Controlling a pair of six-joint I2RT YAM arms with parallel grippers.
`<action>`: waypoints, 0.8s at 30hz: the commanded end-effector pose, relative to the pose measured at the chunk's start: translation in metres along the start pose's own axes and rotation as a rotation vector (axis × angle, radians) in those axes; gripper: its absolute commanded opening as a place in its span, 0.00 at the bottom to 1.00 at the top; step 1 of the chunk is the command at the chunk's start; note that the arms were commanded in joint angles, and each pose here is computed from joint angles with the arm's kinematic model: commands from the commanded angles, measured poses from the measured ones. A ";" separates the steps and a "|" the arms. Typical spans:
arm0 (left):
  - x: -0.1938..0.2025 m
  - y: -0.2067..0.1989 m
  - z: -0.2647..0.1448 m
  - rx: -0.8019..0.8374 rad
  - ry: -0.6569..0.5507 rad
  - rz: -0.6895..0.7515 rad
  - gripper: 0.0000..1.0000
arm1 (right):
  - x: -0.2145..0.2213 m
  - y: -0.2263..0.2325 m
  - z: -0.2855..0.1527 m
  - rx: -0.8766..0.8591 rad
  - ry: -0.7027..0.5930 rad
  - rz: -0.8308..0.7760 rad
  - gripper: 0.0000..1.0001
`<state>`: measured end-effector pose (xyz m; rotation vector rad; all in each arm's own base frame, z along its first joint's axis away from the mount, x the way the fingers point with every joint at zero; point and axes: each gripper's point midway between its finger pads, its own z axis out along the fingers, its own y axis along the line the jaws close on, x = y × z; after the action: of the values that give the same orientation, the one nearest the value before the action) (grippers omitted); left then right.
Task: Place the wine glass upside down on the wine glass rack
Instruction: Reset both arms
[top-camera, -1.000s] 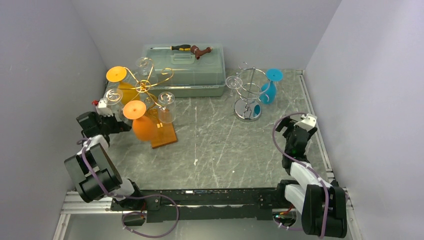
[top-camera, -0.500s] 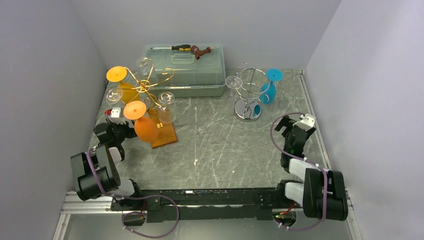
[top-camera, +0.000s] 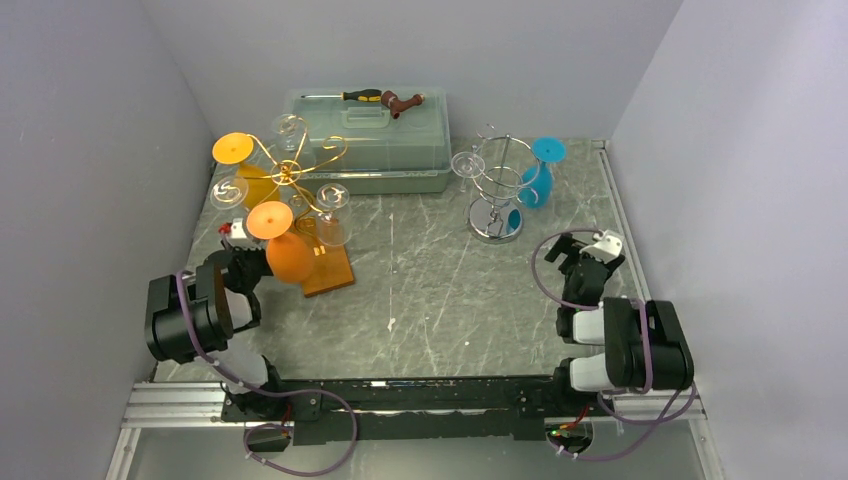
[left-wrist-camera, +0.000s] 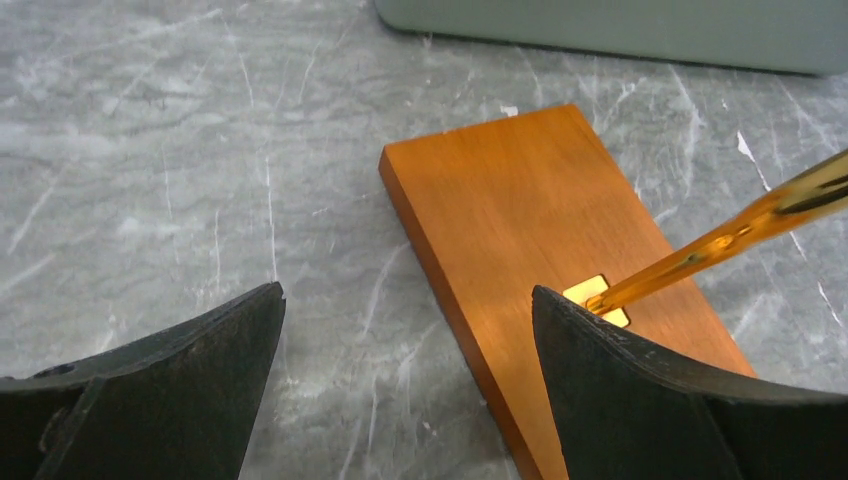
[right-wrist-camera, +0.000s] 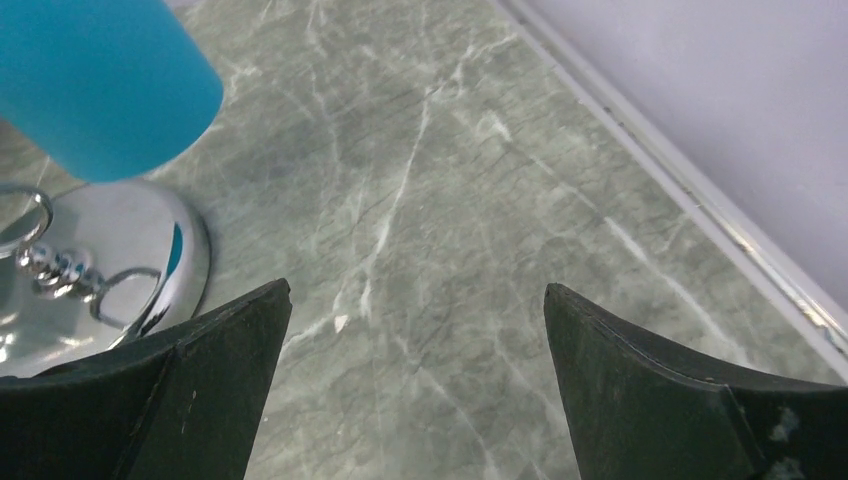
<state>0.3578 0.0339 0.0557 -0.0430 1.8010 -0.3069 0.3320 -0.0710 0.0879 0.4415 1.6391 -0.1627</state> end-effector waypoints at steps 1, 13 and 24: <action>-0.033 -0.001 0.011 -0.023 -0.097 0.063 1.00 | -0.022 0.014 0.005 -0.030 -0.135 -0.023 1.00; -0.010 -0.011 0.032 -0.044 -0.006 0.133 1.00 | -0.011 0.024 0.022 -0.016 -0.035 -0.080 1.00; -0.013 -0.006 0.035 -0.077 0.000 0.128 0.99 | -0.020 0.028 -0.004 -0.062 -0.140 -0.071 1.00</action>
<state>0.3809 0.0176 0.0474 0.0186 1.8538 -0.1944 0.3500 -0.0515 0.0897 0.3253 1.6392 -0.2006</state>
